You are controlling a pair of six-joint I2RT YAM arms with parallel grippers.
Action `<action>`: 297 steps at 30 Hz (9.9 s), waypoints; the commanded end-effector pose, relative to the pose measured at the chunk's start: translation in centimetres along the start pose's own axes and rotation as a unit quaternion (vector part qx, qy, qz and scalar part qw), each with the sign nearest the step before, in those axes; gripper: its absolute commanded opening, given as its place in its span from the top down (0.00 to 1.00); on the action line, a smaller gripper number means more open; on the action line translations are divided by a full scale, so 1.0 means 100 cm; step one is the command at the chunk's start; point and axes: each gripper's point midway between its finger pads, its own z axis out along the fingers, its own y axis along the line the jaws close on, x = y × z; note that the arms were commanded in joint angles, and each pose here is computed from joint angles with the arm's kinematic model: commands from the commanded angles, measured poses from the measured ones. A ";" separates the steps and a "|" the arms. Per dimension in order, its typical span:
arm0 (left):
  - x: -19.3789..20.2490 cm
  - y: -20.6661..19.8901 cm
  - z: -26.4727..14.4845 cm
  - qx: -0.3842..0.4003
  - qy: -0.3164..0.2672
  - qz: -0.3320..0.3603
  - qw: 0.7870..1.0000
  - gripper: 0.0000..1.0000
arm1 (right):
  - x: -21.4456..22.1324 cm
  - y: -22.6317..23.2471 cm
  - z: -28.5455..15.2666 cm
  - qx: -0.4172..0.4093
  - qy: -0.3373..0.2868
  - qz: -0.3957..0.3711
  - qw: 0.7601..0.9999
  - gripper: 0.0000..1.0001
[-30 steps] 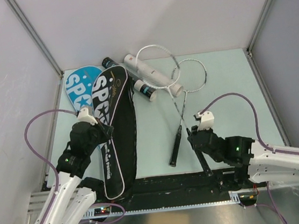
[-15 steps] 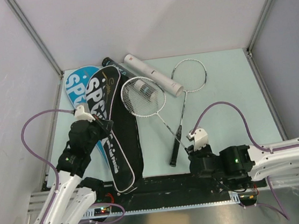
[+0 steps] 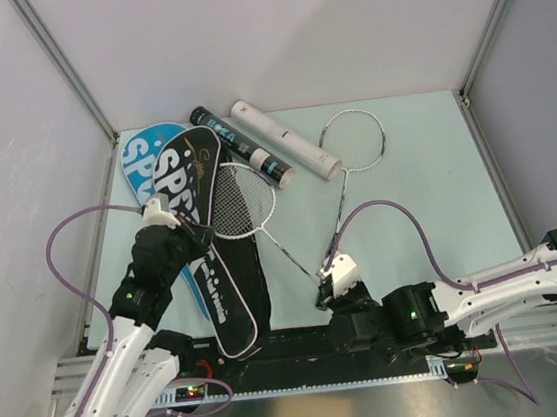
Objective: Pack up the badminton gear
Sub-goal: Place the racket in the racket bag.
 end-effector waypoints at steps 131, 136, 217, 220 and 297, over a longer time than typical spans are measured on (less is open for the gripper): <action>0.090 0.044 0.011 0.004 0.011 -0.199 0.980 0.69 | -0.121 0.132 0.191 -0.317 0.100 0.441 0.834 1.00; 0.088 0.050 0.000 -0.038 0.044 -0.130 0.990 0.45 | -0.113 0.133 0.198 -0.313 0.103 0.448 0.831 1.00; 0.079 -0.011 -0.045 0.004 0.108 -0.116 0.987 1.00 | -0.195 0.094 0.191 -0.398 -0.096 0.522 0.748 0.86; 0.077 -0.018 -0.044 0.012 0.114 -0.121 0.986 1.00 | -0.185 0.094 0.207 -0.374 -0.082 0.525 0.760 0.86; 0.029 0.100 0.205 -0.400 0.215 0.330 0.827 0.50 | -0.089 0.100 0.238 -0.217 -0.065 0.411 0.883 0.85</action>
